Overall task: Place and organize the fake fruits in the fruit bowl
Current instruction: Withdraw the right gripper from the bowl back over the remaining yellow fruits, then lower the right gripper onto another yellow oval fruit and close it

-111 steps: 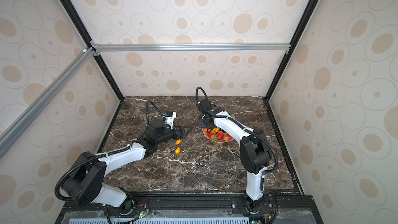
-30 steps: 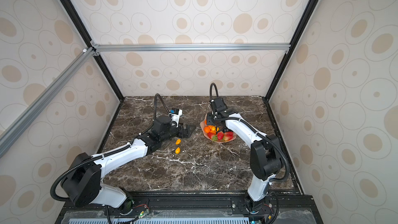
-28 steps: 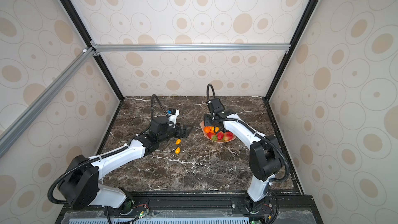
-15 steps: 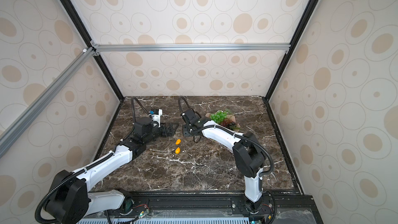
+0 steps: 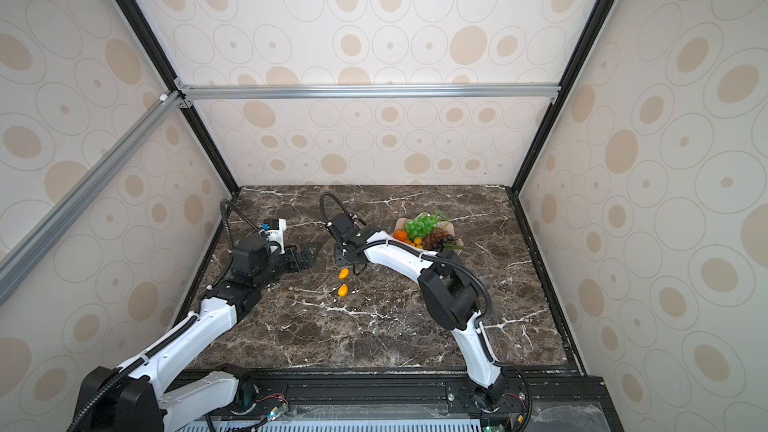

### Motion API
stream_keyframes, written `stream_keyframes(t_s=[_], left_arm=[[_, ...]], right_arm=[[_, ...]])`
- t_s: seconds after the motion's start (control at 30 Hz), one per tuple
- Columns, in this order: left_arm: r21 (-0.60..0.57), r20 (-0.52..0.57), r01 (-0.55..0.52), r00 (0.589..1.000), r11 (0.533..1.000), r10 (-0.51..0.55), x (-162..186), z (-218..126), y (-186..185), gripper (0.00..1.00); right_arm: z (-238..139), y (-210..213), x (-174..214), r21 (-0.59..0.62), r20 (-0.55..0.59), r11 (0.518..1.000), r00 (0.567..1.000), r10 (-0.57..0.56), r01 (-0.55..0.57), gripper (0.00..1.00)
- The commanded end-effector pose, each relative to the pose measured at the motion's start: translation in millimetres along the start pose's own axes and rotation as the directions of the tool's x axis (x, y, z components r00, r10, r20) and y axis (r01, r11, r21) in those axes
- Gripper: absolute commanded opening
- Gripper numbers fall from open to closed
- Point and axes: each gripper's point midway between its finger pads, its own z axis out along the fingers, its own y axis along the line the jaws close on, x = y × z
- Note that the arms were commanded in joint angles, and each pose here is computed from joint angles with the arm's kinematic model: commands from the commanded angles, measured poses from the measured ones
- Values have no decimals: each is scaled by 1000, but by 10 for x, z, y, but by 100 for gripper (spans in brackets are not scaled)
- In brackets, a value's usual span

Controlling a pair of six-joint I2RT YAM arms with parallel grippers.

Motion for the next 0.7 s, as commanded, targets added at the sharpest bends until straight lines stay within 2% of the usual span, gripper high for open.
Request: stream_keyframes(t_s=[0.0,0.23,0.47,0.67], left_arm=[[-7,21,50,999,999,-50,-33,-100,114,98],[-35,43,100,994,994,-98,-16,-233,315,98],[4,29,121,992,993,-121,4,-181,306,98],[-6,38,117,992,993,-117,-13,-195,327,98]], right_arm=[[79,16,93,51,-48,999,999,-18,20,48],[259,102,228,94,-104,993,993,-59,69,48],[449,55,343,180,-189,973,976,-111,146,48],[507,4,381,202,-192,966,974,-121,160,48]])
